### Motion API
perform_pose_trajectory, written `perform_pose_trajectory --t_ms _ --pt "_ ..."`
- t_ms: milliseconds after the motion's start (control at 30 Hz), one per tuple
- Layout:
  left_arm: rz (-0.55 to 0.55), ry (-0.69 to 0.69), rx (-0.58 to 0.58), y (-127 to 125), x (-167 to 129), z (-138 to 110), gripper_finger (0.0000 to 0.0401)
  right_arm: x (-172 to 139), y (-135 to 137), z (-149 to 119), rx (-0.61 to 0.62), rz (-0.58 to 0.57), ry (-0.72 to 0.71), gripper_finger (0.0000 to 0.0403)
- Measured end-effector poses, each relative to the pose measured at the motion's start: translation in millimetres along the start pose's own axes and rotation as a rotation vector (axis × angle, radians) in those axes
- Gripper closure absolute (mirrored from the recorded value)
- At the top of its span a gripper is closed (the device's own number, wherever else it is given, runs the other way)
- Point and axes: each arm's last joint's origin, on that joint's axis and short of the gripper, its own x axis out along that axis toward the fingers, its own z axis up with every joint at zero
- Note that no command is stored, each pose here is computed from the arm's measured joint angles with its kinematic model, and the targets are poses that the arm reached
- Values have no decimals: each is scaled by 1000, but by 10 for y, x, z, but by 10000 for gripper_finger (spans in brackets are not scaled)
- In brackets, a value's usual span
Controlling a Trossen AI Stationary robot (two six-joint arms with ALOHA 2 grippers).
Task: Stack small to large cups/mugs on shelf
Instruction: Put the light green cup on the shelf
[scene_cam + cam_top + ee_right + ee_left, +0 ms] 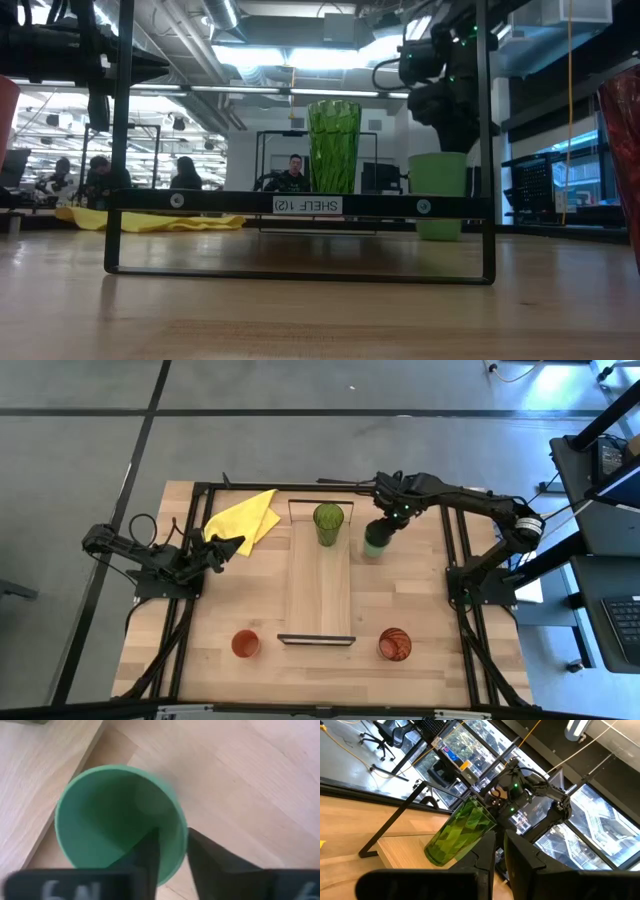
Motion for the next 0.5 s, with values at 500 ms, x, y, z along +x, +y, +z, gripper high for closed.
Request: perform_pose_trajectory --t_ms 500 --pt "2 3 6 3 0 -4 366 -80 358 -197 -77 10 31 395"
